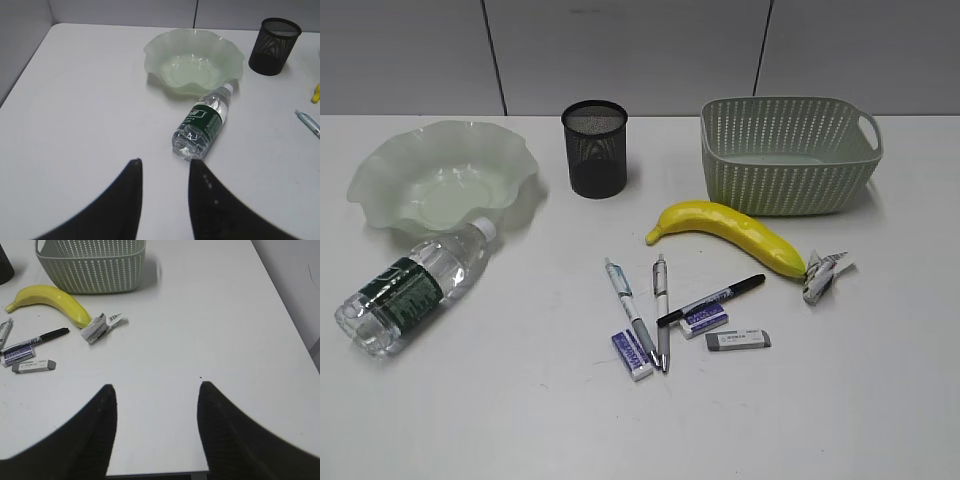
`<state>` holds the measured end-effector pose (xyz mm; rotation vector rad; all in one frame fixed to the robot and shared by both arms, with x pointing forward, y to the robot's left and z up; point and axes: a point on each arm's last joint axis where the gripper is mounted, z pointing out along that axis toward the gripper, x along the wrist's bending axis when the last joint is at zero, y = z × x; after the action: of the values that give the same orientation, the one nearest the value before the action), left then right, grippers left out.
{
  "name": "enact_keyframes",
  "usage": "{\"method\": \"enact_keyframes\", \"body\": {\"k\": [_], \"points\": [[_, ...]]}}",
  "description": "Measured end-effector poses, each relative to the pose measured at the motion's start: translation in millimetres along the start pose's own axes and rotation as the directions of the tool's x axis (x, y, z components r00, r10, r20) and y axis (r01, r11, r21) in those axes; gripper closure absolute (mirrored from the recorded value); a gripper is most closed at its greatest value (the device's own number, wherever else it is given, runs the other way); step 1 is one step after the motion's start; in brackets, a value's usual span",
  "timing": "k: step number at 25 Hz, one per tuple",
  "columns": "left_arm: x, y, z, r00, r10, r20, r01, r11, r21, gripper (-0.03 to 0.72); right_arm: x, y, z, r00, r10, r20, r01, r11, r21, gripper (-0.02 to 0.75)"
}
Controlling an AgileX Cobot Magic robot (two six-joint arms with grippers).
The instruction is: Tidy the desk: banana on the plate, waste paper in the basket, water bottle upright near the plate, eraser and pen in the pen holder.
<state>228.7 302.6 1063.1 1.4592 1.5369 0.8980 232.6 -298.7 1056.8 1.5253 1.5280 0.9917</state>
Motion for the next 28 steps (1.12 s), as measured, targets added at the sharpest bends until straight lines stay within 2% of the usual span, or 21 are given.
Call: {"method": "enact_keyframes", "body": {"k": [28], "points": [[0.1,0.0,0.0,1.0,0.002,0.004,-0.002,1.0,0.0,0.451,0.0,0.0,0.0,1.0,0.0,0.0,0.0,1.0,0.0,0.319]]}}
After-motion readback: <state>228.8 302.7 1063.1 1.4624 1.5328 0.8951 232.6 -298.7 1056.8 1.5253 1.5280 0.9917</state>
